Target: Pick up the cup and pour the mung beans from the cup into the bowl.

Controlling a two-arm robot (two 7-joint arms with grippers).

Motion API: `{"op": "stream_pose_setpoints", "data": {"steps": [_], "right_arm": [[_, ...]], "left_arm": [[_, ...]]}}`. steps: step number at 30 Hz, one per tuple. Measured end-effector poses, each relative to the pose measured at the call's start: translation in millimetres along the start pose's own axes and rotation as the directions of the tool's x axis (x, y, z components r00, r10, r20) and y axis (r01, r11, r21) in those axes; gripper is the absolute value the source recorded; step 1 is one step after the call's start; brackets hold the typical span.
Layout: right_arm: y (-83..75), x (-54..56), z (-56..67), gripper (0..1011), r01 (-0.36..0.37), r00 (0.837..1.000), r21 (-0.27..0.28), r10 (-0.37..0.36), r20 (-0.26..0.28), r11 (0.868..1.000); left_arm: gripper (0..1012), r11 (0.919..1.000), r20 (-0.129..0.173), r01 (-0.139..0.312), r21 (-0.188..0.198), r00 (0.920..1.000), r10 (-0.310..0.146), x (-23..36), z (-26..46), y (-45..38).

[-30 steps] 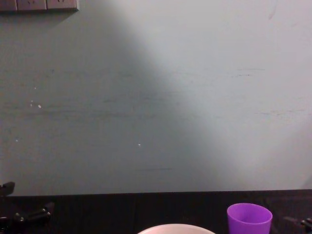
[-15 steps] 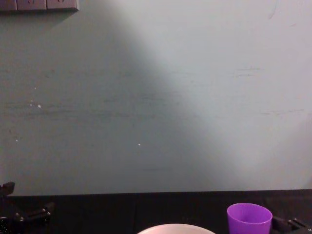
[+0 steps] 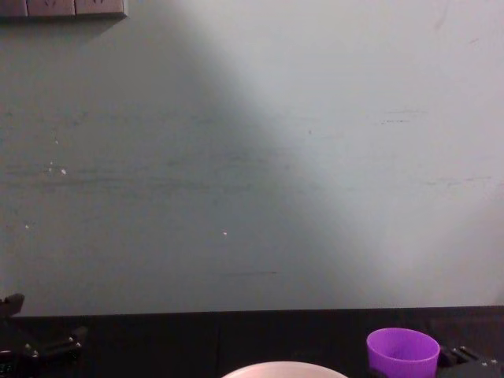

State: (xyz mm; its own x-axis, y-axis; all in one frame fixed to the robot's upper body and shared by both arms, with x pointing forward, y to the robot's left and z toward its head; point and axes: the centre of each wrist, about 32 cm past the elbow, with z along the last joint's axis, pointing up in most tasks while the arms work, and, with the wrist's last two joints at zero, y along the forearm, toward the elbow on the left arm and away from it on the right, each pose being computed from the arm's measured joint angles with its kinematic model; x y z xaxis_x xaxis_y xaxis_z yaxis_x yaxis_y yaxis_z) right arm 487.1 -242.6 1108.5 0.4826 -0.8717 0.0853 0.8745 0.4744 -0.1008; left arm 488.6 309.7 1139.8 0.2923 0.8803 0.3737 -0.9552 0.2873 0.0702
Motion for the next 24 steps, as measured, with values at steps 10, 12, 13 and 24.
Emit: {"op": "stream_pose_setpoints", "data": {"steps": [10, 12, 13, 24], "right_arm": [[0.4, -0.2, -1.5, 947, 0.002, 1.000, 0.007, -0.002, -0.004, 1.000], [0.4, -0.2, -1.9, 918, 0.003, 1.000, 0.007, -0.003, -0.003, 1.000], [0.4, -0.4, -2.1, 873, 0.003, 1.000, 0.007, -0.003, -0.002, 1.000], [-4.2, -1.5, 2.6, 736, 0.001, 1.000, 0.030, -0.001, 0.013, 1.000]], "left_arm": [[1000, 1.0000, 0.000, 0.000, 0.000, 1.0000, 0.000, 0.0, 0.0, 0.0], [1000, 1.0000, 0.000, 0.000, 0.000, 1.0000, 0.000, 0.0, 0.0, 0.0], [1000, 1.0000, 0.000, 0.000, 0.000, 1.0000, 0.000, 0.0, 0.0, 0.0], [1000, 1.0000, 0.000, 0.000, 0.000, 1.0000, 0.000, 0.0, 0.0, 0.0]]}}
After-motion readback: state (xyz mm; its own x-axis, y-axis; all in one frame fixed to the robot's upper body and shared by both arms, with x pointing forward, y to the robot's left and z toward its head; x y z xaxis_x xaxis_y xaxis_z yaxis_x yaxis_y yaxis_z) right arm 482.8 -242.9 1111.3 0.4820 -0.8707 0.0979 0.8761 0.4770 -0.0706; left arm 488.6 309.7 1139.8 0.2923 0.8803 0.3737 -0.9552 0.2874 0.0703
